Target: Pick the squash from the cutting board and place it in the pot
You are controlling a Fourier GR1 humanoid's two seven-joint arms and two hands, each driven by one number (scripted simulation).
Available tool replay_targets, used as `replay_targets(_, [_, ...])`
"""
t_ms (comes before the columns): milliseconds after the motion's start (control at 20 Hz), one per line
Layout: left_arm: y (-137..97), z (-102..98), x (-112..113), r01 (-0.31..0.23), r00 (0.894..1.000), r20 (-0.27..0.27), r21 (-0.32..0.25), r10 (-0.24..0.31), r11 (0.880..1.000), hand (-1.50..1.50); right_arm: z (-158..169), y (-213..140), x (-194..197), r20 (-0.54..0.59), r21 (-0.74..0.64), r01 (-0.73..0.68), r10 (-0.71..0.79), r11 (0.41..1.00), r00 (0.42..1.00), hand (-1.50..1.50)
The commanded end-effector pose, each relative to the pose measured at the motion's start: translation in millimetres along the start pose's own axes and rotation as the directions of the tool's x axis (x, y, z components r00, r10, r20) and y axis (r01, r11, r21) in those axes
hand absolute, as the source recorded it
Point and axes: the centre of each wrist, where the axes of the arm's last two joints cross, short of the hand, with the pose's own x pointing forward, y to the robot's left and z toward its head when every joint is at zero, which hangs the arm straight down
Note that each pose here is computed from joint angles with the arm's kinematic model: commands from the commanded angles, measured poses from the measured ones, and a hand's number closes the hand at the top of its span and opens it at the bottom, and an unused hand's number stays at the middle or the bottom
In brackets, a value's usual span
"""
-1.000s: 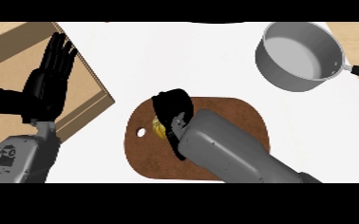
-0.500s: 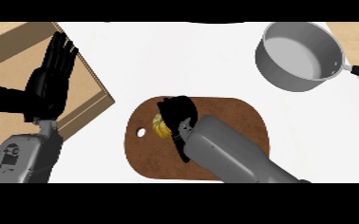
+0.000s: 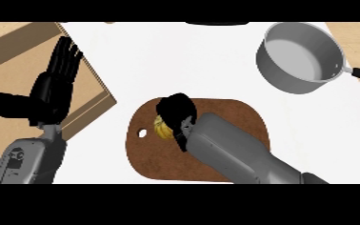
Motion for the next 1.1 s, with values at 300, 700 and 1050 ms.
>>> replay_targets(300, [3.8,-16.7,6.8,0.001,1.0,-0.01,0.011,-0.001,1.0,0.0,3.9,9.9,33.1,0.025,-0.091,-0.093,0.096,0.991,0.995,1.5])
replay_targets(700, [-4.0,-19.9,14.6,0.002,1.0,-0.006,-0.009,-0.002,1.0,0.0,1.3,-42.5,15.1,-0.133,-0.572,0.139,-0.258,0.808,0.957,1.5])
replay_targets(1050, [-1.8,-15.5,3.9,-0.016,1.0,-0.014,0.008,0.017,1.0,0.0,12.7,-82.9,27.8,-0.243,-0.811,0.055,-0.421,0.582,0.874,1.5])
